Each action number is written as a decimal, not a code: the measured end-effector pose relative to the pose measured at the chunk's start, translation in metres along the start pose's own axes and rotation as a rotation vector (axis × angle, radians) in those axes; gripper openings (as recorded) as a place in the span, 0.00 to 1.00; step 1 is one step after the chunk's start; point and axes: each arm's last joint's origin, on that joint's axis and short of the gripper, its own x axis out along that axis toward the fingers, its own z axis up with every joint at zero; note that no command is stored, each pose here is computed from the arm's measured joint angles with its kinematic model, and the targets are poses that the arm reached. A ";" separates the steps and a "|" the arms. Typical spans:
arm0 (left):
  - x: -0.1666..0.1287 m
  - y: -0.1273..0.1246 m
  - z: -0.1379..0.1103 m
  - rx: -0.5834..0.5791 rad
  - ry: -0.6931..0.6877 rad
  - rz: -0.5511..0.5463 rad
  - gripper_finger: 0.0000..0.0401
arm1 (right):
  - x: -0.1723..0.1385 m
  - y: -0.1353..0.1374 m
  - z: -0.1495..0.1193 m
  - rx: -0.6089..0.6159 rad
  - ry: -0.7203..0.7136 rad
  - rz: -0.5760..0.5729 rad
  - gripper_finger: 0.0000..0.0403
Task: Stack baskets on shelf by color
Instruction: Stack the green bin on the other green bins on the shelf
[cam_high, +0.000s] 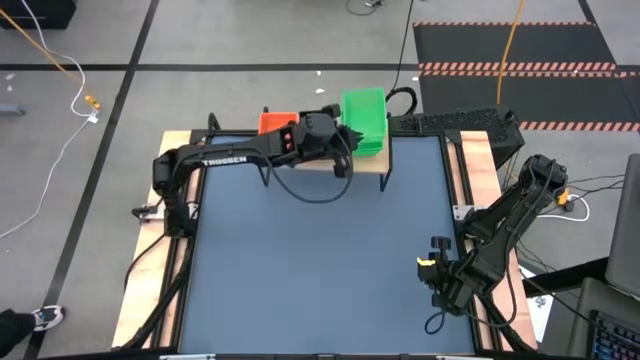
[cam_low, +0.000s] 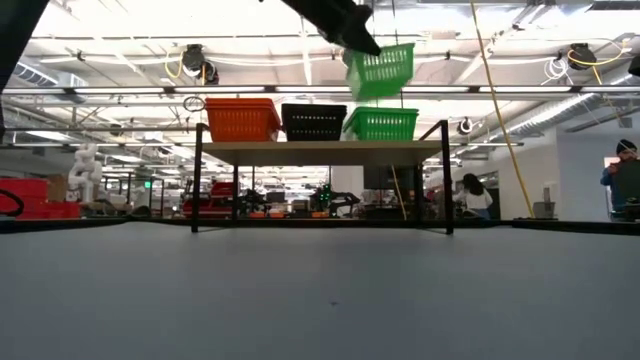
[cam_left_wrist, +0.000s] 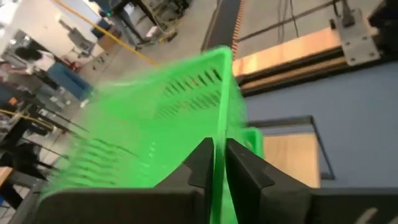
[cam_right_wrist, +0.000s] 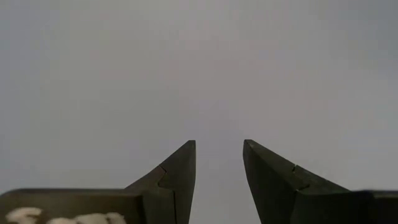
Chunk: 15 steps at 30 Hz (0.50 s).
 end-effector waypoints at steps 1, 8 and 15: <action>0.004 0.000 -0.001 0.001 -0.002 0.004 0.10 | 0.000 0.000 0.000 0.001 0.000 0.001 0.32; 0.014 -0.003 -0.011 -0.002 0.044 -0.011 0.10 | 0.000 0.000 0.000 -0.002 0.001 0.000 0.32; 0.014 -0.003 -0.011 -0.005 0.035 -0.005 0.10 | 0.000 0.000 0.000 -0.002 0.002 0.000 0.32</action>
